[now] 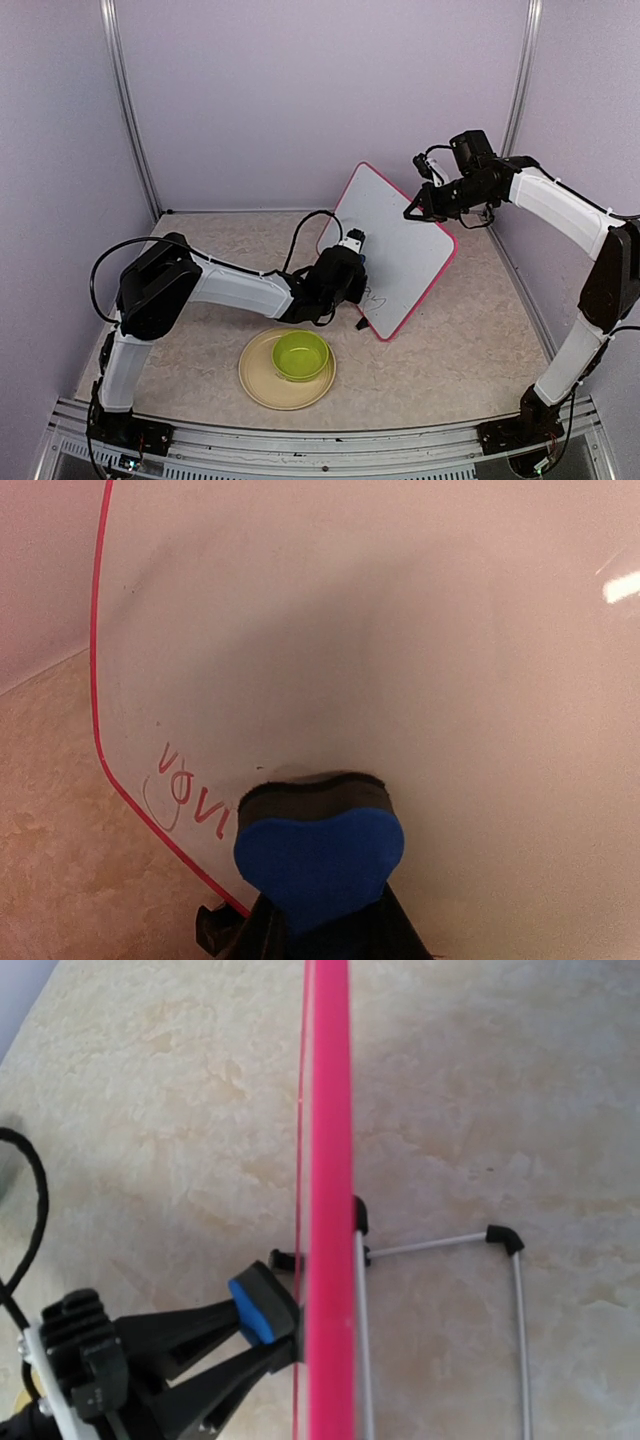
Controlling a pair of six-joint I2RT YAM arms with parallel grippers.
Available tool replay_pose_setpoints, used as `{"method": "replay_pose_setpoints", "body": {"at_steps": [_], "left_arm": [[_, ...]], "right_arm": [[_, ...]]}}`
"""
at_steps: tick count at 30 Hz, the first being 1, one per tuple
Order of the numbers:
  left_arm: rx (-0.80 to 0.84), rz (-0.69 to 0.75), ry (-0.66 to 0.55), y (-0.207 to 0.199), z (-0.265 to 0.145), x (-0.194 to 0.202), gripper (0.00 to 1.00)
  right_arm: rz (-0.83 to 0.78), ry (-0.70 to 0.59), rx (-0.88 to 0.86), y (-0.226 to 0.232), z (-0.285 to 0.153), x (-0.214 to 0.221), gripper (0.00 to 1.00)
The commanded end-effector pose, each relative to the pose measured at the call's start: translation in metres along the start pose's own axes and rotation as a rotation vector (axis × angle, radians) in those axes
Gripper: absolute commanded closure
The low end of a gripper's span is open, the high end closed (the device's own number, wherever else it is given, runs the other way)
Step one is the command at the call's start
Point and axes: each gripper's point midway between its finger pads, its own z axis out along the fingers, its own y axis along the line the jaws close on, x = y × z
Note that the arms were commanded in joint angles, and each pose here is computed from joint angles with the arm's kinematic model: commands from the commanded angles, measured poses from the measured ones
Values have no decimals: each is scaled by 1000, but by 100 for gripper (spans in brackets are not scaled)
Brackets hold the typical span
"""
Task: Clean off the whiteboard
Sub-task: Erase the center of the whiteboard.
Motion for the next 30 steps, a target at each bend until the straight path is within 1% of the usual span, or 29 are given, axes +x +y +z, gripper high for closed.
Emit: {"method": "replay_pose_setpoints", "body": {"at_steps": [1, 9, 18, 25, 28, 30], "left_arm": [[192, 65, 16, -57, -21, 17, 99], [289, 81, 10, -99, -47, 24, 99], [417, 43, -4, -132, -69, 14, 99], [437, 4, -34, -131, -79, -2, 99], [433, -46, -42, -116, -81, -11, 99], [416, -84, -45, -99, -81, -16, 99]], "right_arm": [[-105, 155, 18, -1, 19, 40, 100], [-102, 160, 17, -2, 23, 40, 100], [-102, 159, 20, -2, 23, 41, 100], [-103, 158, 25, -3, 22, 41, 100], [-104, 156, 34, -4, 20, 41, 100], [-106, 154, 41, -5, 19, 42, 100]]}}
